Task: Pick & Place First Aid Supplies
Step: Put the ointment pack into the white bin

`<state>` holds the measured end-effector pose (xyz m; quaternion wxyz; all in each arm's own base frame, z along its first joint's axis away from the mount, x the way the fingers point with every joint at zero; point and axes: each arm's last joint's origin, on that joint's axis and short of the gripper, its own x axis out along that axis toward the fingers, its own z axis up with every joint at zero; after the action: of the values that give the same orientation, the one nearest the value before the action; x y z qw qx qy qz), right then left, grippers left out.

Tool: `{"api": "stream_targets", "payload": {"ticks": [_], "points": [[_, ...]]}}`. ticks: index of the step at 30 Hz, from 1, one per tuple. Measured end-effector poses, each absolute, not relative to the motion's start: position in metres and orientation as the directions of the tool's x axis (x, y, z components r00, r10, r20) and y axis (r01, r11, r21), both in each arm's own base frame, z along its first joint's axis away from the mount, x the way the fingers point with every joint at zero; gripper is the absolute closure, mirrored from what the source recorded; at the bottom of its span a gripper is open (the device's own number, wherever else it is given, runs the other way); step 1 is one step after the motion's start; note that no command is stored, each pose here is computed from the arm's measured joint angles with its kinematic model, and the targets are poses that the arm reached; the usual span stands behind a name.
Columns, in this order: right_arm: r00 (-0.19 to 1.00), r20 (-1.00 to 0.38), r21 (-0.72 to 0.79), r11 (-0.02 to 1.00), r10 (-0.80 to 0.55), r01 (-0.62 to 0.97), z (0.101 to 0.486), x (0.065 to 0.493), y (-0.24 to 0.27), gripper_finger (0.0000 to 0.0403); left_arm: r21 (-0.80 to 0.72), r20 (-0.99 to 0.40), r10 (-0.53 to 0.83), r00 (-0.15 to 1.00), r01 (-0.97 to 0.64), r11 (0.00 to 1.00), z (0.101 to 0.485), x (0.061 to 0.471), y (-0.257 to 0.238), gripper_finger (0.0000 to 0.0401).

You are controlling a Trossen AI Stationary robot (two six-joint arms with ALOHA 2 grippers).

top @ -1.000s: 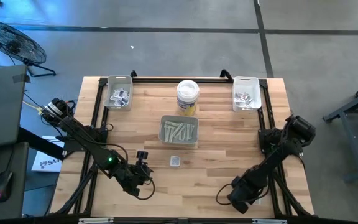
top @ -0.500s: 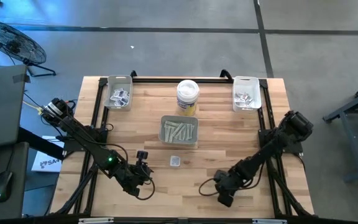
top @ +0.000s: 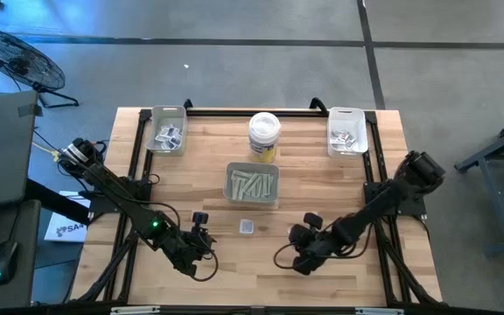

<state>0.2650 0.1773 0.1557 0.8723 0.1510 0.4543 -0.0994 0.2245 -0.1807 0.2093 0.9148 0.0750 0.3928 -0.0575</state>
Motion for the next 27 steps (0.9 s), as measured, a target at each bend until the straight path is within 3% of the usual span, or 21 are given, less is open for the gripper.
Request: {"api": "stream_targets", "payload": {"ticks": [8,19,23,27], "points": [[0.588,-0.807,0.100,0.968,-0.056,0.230,0.158,0.257,0.180,0.0380,0.092,-0.727,-0.047,0.685,0.165,0.982,0.209,0.224,-0.181,0.0281],[0.521,-0.851,0.026,0.986,-0.065,0.165,0.137,0.242,0.170,0.0297,0.091,-0.727,-0.047,0.685,0.164,0.982,0.209,0.225,-0.181,0.0281],[0.503,-0.862,-0.049,0.998,-0.058,0.030,0.128,0.236,0.166,0.0294,0.091,-0.727,-0.048,0.685,0.165,0.982,0.209,0.225,-0.181,0.0281],[0.550,-0.833,-0.061,0.998,-0.061,0.019,0.118,0.233,0.159,0.0301,0.091,-0.728,-0.048,0.684,0.165,0.982,0.209,0.224,-0.181,0.0281]]}}
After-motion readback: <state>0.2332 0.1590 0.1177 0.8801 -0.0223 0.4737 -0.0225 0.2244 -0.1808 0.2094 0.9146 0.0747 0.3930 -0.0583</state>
